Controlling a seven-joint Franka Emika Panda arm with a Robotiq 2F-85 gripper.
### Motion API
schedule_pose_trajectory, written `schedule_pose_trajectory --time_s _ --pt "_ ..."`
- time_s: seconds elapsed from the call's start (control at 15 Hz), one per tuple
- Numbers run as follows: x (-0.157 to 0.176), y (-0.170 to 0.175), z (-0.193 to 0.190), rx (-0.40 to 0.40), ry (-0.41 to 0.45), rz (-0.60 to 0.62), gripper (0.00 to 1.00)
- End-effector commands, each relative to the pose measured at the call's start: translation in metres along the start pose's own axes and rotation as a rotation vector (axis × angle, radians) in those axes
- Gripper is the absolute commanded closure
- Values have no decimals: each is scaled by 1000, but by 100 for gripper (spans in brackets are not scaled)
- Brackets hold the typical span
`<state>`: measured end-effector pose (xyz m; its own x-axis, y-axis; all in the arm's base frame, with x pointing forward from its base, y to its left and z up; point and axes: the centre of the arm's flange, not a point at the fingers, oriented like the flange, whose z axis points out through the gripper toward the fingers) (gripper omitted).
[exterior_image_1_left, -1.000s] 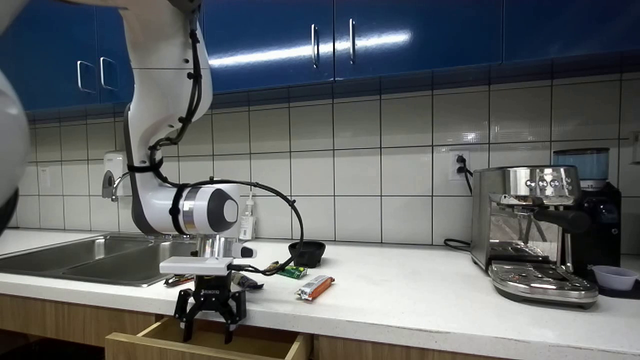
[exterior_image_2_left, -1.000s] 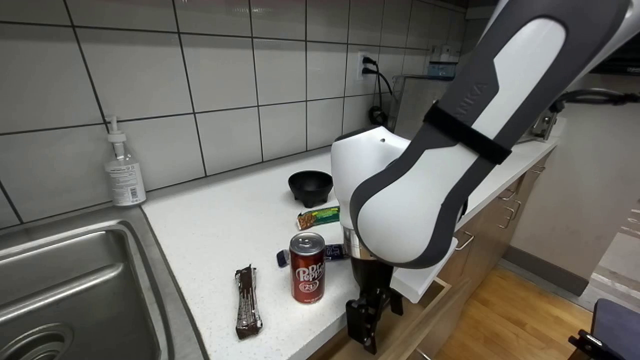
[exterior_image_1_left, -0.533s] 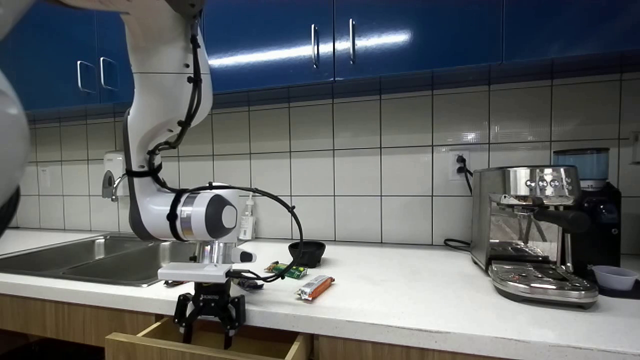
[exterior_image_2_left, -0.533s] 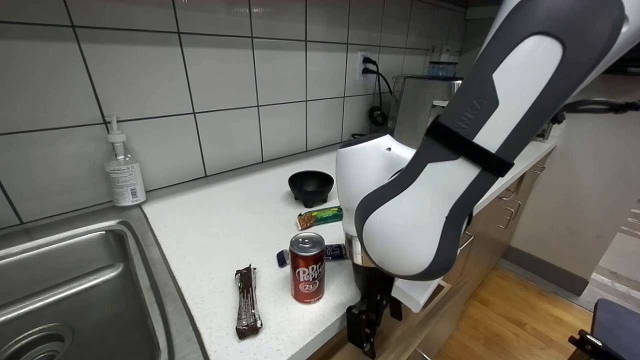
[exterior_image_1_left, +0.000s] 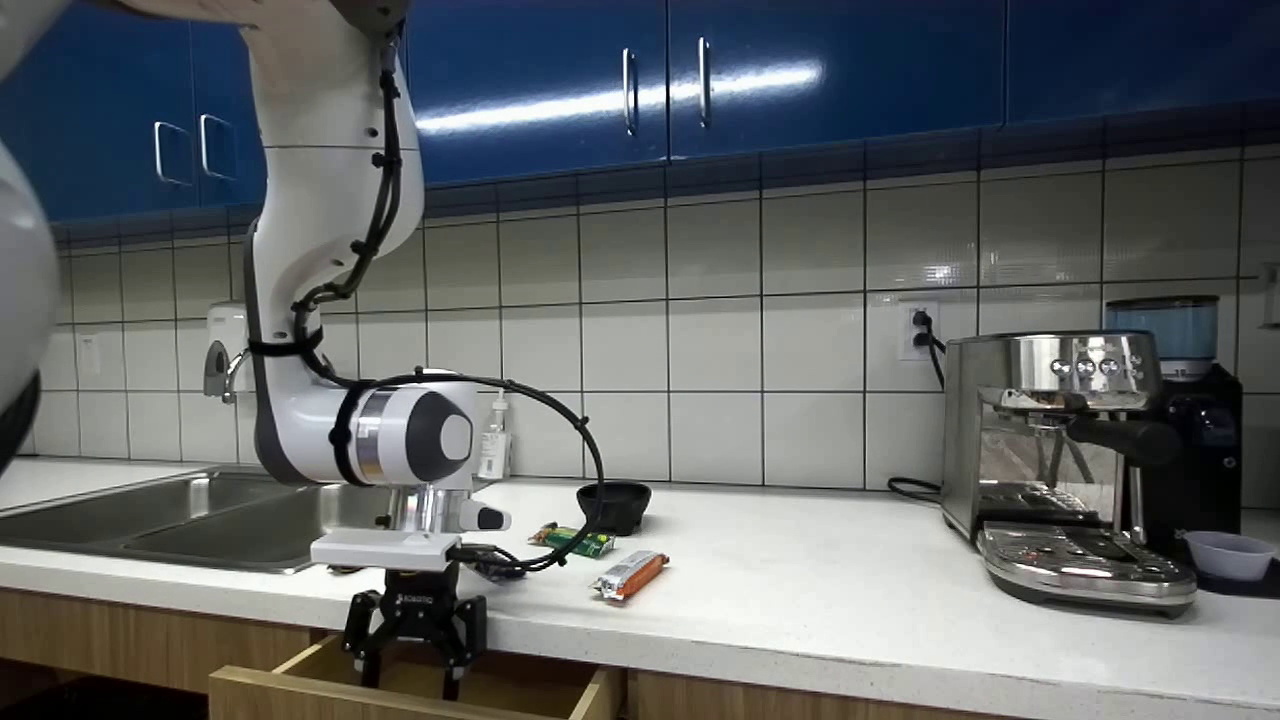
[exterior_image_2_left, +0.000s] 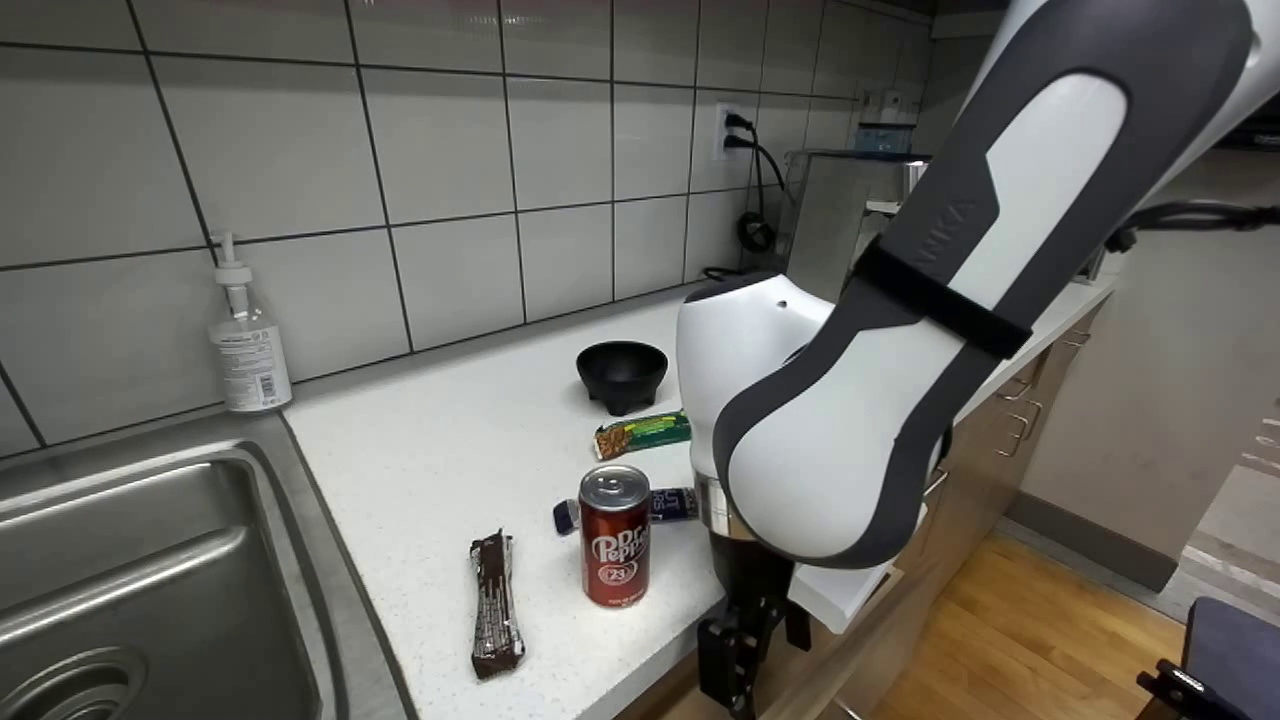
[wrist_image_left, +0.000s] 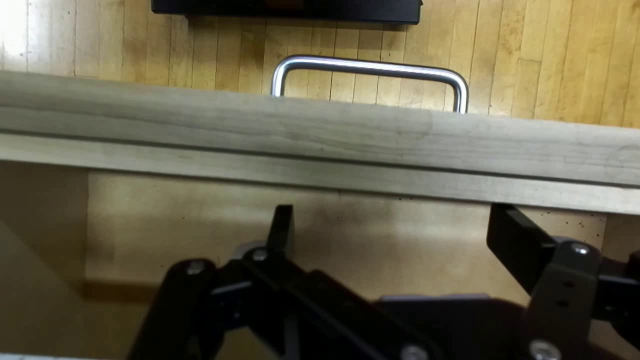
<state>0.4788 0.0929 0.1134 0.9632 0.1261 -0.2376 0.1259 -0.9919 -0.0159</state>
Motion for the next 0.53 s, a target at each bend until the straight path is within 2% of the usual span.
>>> schedule_pose_trajectory --time_s 0.0,0.47 --pt "-25 -4 -1 32 -14 11 0" --pt "-56 -6 2 47 -7 51 0"
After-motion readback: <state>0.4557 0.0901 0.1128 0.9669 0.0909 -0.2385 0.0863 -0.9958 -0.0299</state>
